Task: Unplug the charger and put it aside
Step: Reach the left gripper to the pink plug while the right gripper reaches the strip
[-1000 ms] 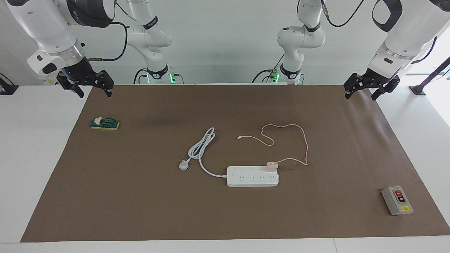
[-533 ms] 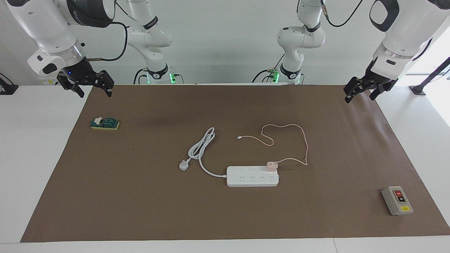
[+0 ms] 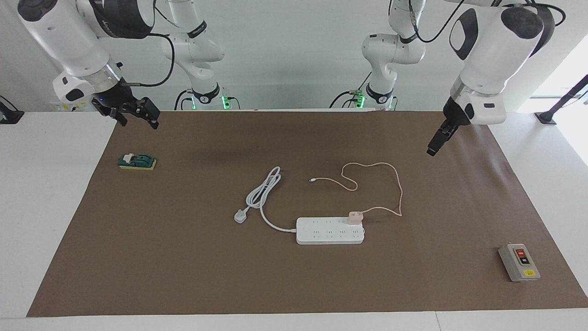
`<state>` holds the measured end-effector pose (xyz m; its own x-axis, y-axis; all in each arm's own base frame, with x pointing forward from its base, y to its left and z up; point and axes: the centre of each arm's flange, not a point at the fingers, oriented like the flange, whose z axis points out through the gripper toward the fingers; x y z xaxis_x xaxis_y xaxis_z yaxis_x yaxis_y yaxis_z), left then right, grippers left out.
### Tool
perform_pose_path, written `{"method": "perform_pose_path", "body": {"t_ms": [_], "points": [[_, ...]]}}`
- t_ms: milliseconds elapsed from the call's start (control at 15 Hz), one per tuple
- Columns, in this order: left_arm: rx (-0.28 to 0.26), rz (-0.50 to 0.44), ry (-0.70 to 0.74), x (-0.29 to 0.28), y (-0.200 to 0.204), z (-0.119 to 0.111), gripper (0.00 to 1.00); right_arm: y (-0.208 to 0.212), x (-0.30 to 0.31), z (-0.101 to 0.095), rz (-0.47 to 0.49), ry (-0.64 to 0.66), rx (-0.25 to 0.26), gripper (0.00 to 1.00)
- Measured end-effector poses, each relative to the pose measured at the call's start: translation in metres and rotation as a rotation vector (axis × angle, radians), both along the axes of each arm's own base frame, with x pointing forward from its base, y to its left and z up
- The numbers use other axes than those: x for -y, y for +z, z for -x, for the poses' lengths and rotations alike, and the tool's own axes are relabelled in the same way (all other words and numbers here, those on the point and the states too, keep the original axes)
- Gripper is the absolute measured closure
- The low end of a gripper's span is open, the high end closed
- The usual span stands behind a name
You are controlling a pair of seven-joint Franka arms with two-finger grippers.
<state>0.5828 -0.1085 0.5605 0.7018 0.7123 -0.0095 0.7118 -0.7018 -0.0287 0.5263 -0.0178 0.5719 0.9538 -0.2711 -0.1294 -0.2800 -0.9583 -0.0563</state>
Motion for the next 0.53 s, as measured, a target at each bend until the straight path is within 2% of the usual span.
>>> {"method": "perform_pose_path", "body": {"t_ms": [133,267,400,533], "points": [[-0.011,0.009,0.095,0.019,-0.029,-0.013,0.00,-0.018,-0.033,-0.004,-0.058,-0.141,-0.028,0.00],[0.002,0.013,0.193,0.034,-0.050,-0.024,0.00,-0.043,-0.050,-0.015,-0.123,-0.284,-0.074,0.00],[0.029,0.024,0.324,0.054,-0.066,-0.032,0.00,-0.083,-0.076,-0.035,-0.198,-0.445,-0.144,0.00],[0.030,0.036,0.410,0.073,-0.084,-0.037,0.00,-0.120,-0.117,-0.052,-0.256,-0.618,-0.216,0.00]]}}
